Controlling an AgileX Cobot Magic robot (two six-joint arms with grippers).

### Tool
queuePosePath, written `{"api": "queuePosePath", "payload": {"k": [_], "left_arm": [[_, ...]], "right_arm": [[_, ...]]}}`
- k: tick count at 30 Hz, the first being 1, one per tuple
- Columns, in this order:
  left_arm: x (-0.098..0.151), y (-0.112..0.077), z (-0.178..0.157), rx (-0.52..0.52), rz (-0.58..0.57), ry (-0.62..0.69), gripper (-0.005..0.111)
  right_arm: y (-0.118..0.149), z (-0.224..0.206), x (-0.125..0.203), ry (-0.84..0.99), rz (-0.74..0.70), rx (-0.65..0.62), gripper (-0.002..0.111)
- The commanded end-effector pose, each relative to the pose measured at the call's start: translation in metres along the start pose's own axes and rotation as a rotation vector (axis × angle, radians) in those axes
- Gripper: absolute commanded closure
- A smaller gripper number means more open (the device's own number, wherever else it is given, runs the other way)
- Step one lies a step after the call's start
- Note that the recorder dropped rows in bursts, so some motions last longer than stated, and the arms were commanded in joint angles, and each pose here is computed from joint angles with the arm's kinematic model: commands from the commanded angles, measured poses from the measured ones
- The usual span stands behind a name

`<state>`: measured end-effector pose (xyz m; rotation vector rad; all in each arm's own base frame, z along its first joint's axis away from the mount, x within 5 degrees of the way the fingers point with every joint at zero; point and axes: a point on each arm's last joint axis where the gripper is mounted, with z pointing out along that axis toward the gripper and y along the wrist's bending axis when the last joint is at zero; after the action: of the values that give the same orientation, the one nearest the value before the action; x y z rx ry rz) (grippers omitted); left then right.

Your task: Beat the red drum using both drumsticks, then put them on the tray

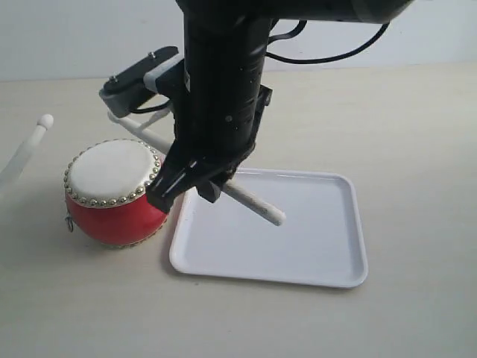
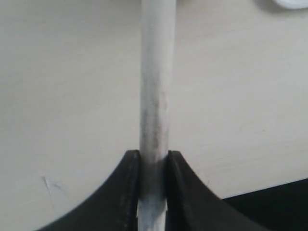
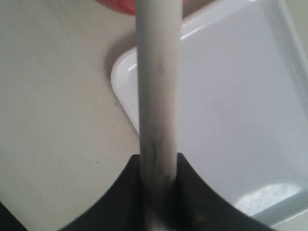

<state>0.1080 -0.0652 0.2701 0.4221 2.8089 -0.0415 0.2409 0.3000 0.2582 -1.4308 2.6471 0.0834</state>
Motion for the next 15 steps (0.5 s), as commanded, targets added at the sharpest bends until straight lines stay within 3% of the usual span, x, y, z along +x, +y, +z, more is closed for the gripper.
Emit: {"api": "queuePosePath", "payload": {"k": [1, 5, 7, 10, 15], "left_arm": [[0.001, 0.000, 0.004, -0.019, 0.062, 0.043, 0.107], [-0.006, 0.000, 0.014, -0.073, 0.102, 0.090, 0.107], [-0.009, 0.001, 0.015, -0.099, 0.118, 0.091, 0.107], [-0.015, 0.001, 0.008, -0.101, 0.126, 0.079, 0.107], [-0.026, 0.000, -0.004, -0.099, 0.242, 0.037, 0.107]], "right_arm": [[0.003, 0.008, -0.013, -0.020, -0.024, -0.038, 0.108], [0.003, 0.067, -0.019, 0.122, -0.021, -0.053, 0.108], [0.001, 0.071, -0.023, 0.143, -0.022, -0.045, 0.108], [0.001, 0.044, -0.030, 0.058, -0.024, -0.034, 0.108], [0.000, -0.031, -0.031, -0.145, -0.027, -0.005, 0.108]]}}
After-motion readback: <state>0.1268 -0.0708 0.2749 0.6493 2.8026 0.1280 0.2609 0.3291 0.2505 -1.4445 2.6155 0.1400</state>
